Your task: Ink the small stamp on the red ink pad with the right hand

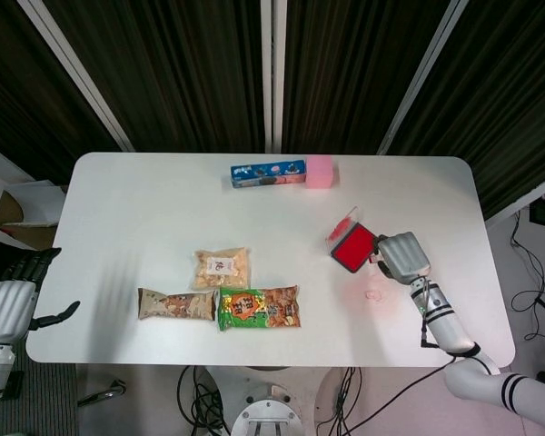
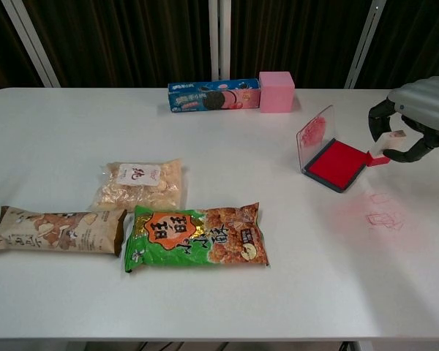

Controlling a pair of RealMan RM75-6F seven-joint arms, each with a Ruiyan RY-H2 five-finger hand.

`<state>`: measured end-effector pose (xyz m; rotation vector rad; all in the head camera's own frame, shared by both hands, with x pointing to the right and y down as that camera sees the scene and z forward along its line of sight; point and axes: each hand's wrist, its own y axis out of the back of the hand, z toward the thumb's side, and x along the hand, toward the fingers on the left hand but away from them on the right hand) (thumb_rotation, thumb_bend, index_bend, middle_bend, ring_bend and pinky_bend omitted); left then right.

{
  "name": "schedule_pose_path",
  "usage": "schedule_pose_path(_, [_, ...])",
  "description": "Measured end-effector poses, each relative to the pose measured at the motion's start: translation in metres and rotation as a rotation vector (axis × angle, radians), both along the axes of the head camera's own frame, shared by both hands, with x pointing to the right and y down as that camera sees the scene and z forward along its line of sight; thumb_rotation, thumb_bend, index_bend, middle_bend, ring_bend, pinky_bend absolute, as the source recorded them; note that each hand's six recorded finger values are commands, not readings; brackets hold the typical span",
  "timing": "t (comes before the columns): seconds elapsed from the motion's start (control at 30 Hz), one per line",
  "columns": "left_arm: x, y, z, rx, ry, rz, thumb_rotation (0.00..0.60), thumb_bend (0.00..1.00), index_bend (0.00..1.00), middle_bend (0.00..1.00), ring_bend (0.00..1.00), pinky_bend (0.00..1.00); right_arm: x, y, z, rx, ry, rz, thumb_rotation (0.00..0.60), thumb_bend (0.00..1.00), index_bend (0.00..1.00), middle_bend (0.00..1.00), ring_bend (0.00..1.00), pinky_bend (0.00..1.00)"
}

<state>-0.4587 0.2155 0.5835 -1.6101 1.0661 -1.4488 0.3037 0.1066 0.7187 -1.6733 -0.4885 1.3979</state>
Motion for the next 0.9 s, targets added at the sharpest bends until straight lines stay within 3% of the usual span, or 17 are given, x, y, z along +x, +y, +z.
schedule_pose_path(0.2, [-0.003,0.000,0.001,-0.005,-0.005,-0.006,0.410,0.17,0.11,0.13,0.12,0.21,-0.016,-0.023,0.015,-0.038,0.046,-0.033,0.600,0.32,0.61,0.54,0.84,0.93])
schedule_pose_path(0.9, [-0.009,0.001,0.003,-0.012,-0.003,-0.024,0.414,0.17,0.11,0.13,0.12,0.21,-0.035,-0.022,0.051,-0.076,0.052,-0.020,0.600,0.32,0.62,0.55,0.84,0.93])
